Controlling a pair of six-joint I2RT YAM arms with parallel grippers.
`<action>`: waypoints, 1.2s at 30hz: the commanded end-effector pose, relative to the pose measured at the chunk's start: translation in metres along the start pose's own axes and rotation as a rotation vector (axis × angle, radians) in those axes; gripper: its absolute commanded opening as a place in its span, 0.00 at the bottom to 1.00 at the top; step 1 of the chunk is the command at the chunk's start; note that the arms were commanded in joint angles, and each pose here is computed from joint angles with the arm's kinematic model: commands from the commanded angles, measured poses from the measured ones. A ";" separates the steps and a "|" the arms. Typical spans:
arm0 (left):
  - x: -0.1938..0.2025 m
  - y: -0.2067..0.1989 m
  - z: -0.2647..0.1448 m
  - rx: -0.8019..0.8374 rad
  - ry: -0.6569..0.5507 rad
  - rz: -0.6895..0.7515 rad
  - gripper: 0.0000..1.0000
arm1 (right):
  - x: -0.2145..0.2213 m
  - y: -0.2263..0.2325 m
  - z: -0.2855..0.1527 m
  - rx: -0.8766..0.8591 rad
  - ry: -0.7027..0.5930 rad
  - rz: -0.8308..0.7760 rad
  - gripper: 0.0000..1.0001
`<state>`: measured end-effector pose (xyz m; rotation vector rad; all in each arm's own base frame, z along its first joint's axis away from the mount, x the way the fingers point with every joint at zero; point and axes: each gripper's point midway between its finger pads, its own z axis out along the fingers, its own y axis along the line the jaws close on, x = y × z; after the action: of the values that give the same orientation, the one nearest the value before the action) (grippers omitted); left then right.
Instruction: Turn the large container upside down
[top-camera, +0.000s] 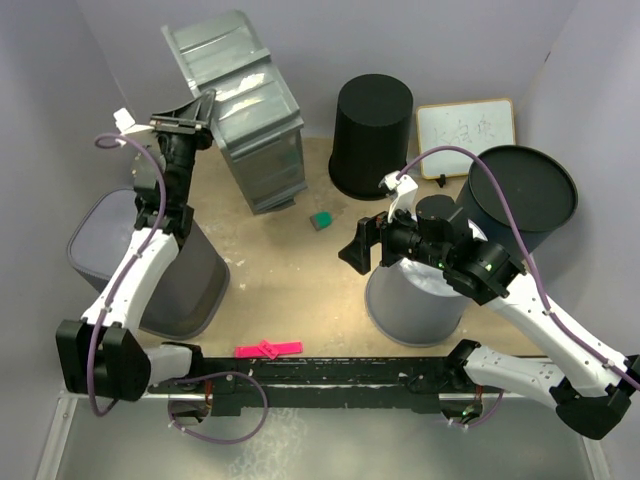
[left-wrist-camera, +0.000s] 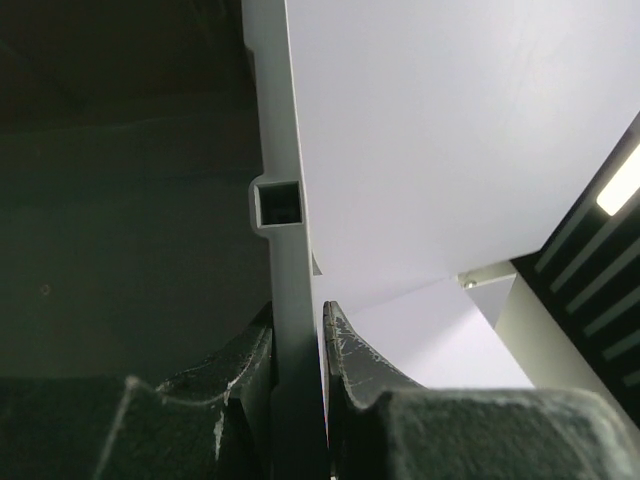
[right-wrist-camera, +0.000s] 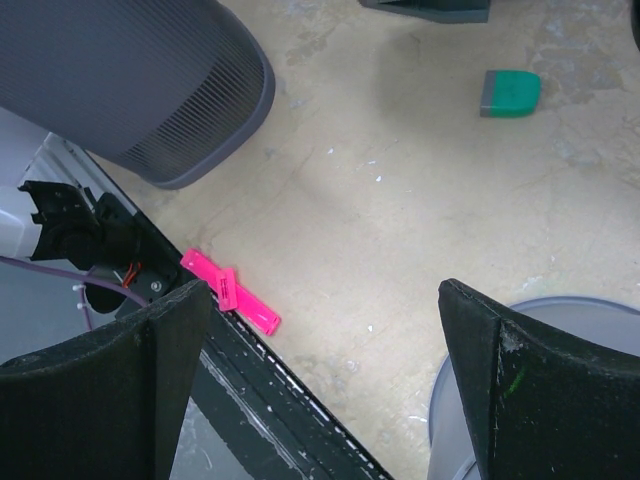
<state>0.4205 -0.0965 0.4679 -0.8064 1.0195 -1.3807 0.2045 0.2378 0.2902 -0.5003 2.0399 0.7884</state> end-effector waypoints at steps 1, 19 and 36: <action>-0.030 -0.086 -0.038 0.245 -0.119 -0.047 0.00 | -0.005 0.006 -0.003 -0.028 -0.027 0.000 0.98; -0.037 0.013 -0.084 0.029 -0.151 -0.094 0.00 | -0.003 0.010 0.004 -0.054 -0.012 0.002 0.98; -0.033 0.062 -0.108 -0.260 -0.097 0.219 0.21 | -0.008 0.022 0.015 -0.117 -0.005 0.015 0.98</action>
<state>0.3511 -0.0420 0.3785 -1.0478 1.0620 -1.1681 0.2034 0.2542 0.2878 -0.5376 2.0443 0.8638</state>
